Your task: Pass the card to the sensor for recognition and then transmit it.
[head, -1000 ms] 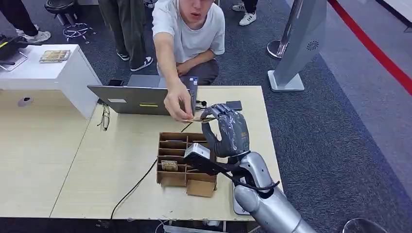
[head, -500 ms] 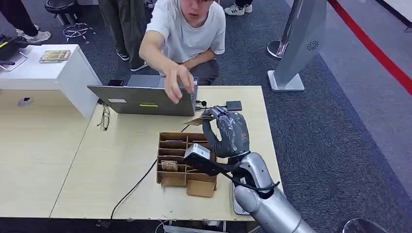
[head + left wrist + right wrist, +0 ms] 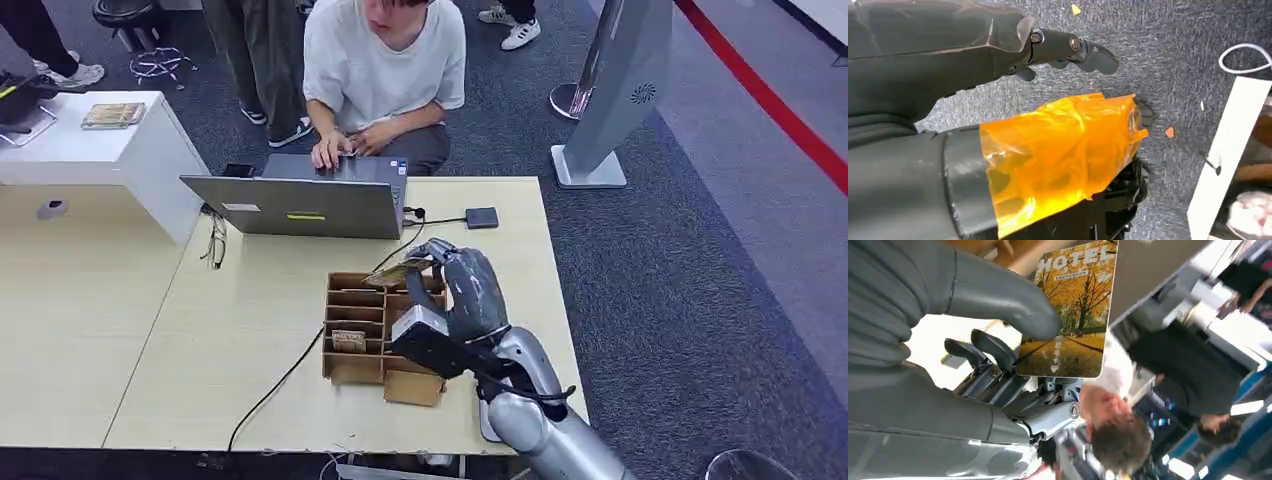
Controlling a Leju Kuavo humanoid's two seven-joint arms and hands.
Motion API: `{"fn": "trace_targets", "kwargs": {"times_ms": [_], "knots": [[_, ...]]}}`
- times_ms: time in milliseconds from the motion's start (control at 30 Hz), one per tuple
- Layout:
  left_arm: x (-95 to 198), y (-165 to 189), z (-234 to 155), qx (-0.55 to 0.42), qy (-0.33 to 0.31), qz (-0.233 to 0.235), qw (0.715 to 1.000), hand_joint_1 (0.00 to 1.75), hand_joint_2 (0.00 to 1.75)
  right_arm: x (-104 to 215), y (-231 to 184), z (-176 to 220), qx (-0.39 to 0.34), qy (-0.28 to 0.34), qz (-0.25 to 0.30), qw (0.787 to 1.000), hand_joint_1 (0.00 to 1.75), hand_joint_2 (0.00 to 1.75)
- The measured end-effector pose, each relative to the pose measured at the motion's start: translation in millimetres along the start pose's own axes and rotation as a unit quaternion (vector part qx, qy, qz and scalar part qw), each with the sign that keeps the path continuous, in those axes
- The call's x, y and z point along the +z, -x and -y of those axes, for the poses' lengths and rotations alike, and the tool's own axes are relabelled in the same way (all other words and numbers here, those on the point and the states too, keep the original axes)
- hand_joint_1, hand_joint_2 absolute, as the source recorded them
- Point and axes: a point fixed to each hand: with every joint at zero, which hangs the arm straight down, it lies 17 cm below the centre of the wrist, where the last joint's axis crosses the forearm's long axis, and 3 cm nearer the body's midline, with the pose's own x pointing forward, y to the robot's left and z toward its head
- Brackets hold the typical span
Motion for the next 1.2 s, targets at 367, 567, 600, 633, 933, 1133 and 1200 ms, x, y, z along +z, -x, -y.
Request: {"fn": "trace_targets", "kwargs": {"times_ms": [367, 567, 600, 633, 933, 1133, 1200], "knots": [[-0.1, 5.6, -7.4, 0.028, -0.015, -0.005, 0.999, 0.0, 0.0, 45.2, 23.2, -26.0, -0.116, -0.086, -0.041, 0.989, 1.75, 1.75], [-0.9, 6.3, -11.6, 0.041, -0.023, -0.009, 0.999, 0.0, 0.0, 74.6, 44.5, -33.7, -0.171, -0.127, -0.073, 0.974, 1.75, 1.75], [-1.0, 6.4, -12.4, 0.044, -0.025, -0.01, 0.999, 0.0, 0.0, 79.3, 47.4, -34.5, -0.183, -0.134, -0.079, 0.971, 1.75, 1.75], [-1.2, 6.5, -13.6, 0.046, -0.028, -0.011, 0.999, 0.0, 0.0, 84.2, 50.5, -34.7, -0.197, -0.14, -0.085, 0.967, 1.75, 1.75], [-1.5, 7.6, -16.1, 0.05, -0.034, -0.015, 0.998, 0.0, 0.0, 109.6, 83.5, -26.4, -0.237, -0.166, -0.134, 0.948, 1.75, 1.75], [-1.3, 7.7, -15.1, 0.052, -0.034, -0.016, 0.998, 0.0, 0.0, 117.1, 95.1, -24.4, -0.243, -0.176, -0.15, 0.942, 1.75, 1.75], [-1.3, 7.7, -15.1, 0.052, -0.034, -0.016, 0.998, 0.0, 0.0, 117.1, 95.1, -24.4, -0.243, -0.176, -0.15, 0.942, 1.75, 1.75]]}}
